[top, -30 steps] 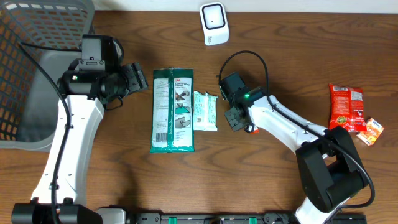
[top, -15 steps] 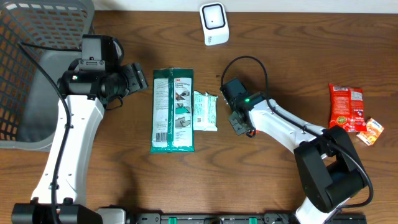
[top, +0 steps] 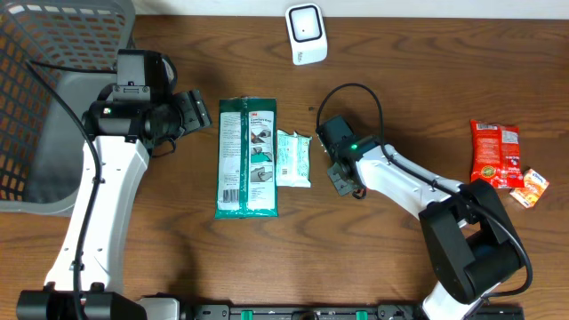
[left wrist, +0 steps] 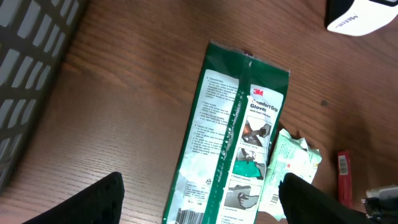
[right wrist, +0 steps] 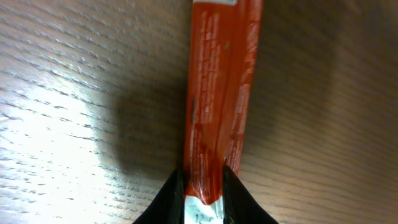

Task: Scan the item barcode

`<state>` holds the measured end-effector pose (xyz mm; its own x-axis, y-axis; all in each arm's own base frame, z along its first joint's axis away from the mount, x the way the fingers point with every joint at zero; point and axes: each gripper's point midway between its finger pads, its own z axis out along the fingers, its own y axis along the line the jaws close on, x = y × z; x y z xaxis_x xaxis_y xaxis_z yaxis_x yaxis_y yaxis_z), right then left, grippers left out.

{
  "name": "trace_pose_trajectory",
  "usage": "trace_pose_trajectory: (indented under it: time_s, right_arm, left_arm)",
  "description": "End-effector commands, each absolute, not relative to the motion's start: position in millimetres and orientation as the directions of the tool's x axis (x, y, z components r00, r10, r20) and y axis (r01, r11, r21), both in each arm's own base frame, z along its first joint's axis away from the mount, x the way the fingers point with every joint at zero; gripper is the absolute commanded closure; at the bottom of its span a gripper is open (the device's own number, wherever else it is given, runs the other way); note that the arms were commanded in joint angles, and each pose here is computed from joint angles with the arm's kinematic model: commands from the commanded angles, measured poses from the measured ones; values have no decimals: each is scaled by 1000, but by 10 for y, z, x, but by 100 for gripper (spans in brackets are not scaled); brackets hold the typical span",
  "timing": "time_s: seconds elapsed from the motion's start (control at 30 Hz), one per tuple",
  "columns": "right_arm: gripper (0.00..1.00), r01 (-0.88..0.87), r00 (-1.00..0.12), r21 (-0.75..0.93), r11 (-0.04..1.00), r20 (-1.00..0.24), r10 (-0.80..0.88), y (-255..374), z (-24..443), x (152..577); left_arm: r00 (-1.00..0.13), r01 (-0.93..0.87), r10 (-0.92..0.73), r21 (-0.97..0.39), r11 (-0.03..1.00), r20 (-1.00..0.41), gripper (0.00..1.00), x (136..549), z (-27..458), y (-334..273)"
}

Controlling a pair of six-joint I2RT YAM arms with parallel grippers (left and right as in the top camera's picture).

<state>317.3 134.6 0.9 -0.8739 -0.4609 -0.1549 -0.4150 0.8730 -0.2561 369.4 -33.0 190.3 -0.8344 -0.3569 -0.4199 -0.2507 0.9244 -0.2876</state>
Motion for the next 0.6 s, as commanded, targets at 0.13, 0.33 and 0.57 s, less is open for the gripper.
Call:
trace_pose_trajectory:
  time_s: [0.13, 0.33, 0.57]
  right_arm:
    - [87, -449, -874, -175, 876, -122, -471, 1429, -147, 2999]
    - [99, -434, -877, -164, 886, -147, -457, 1469, -100, 3060]
    - [99, -363, -901, -8, 932, -250, -353, 1613, 402, 3247]
  left_arm:
    - [-840, -249, -347, -271, 930, -418, 19, 3700, 1863, -301]
    - [-840, -250, -347, -271, 930, -417, 19, 3699, 1863, -301]
    - [-840, -249, -347, -271, 930, -418, 19, 3700, 1863, -301]
